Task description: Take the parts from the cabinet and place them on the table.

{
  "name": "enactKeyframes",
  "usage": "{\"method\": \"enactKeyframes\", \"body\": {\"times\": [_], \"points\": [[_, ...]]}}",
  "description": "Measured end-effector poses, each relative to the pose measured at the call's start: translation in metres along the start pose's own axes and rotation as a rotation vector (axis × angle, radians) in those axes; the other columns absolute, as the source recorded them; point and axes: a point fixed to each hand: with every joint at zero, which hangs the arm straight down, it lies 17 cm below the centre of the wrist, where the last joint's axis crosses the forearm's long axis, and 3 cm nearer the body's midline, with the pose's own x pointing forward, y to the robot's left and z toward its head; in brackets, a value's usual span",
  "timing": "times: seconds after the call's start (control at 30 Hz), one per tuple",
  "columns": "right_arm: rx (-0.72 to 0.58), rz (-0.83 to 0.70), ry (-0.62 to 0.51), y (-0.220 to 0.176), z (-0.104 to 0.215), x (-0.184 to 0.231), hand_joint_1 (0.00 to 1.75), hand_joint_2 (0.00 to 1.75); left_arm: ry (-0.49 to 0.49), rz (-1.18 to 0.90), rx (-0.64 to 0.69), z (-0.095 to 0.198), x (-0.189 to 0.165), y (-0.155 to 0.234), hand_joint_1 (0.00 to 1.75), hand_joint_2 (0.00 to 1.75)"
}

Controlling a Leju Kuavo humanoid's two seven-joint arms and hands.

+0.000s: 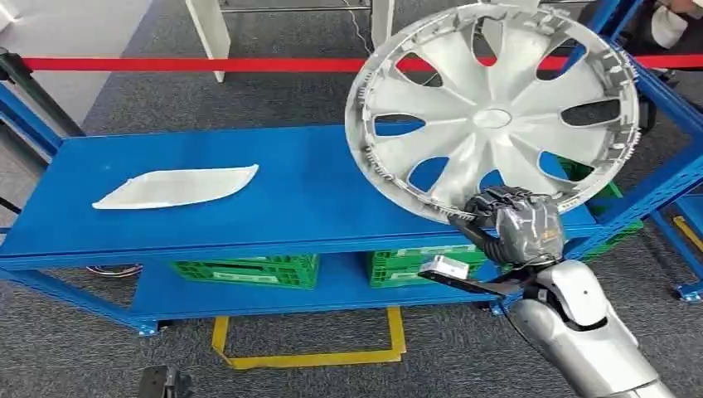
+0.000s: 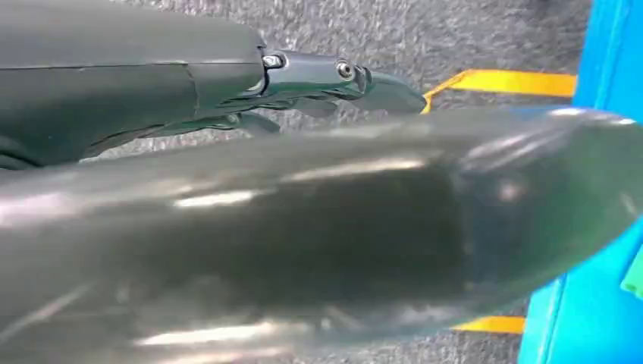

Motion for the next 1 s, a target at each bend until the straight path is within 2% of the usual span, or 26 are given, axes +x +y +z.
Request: {"method": "enactKeyframes", "body": {"times": [0.1,0.3,0.43,0.6,1.0], "points": [[-0.032,-0.073,-0.026,-0.01,0.001,0.014,1.75,1.75,0.01,-0.007,-0.002,0.001,-0.003,-0.001,0.0,0.0],[-0.074,-0.118,-0.052,-0.025,-0.002,0.027,1.75,1.75,0.011,-0.011,-0.002,0.001,-0.003,-0.002,0.0,0.0],[-0.095,-0.297,-0.059,-0.033,-0.002,0.031,1.75,1.75,0.016,-0.032,0.001,0.0,-0.004,-0.001,0.0,0.0],[-0.075,-0.42,-0.072,-0.027,0.012,0.046,1.75,1.75,0.07,-0.052,0.009,0.002,-0.016,0.002,0.0,0.0],[-0.086,-0.554,-0.056,-0.024,0.045,0.074,1.75,1.75,0.072,-0.133,0.087,-0.002,-0.014,0.017,0.0,0.0]]}}
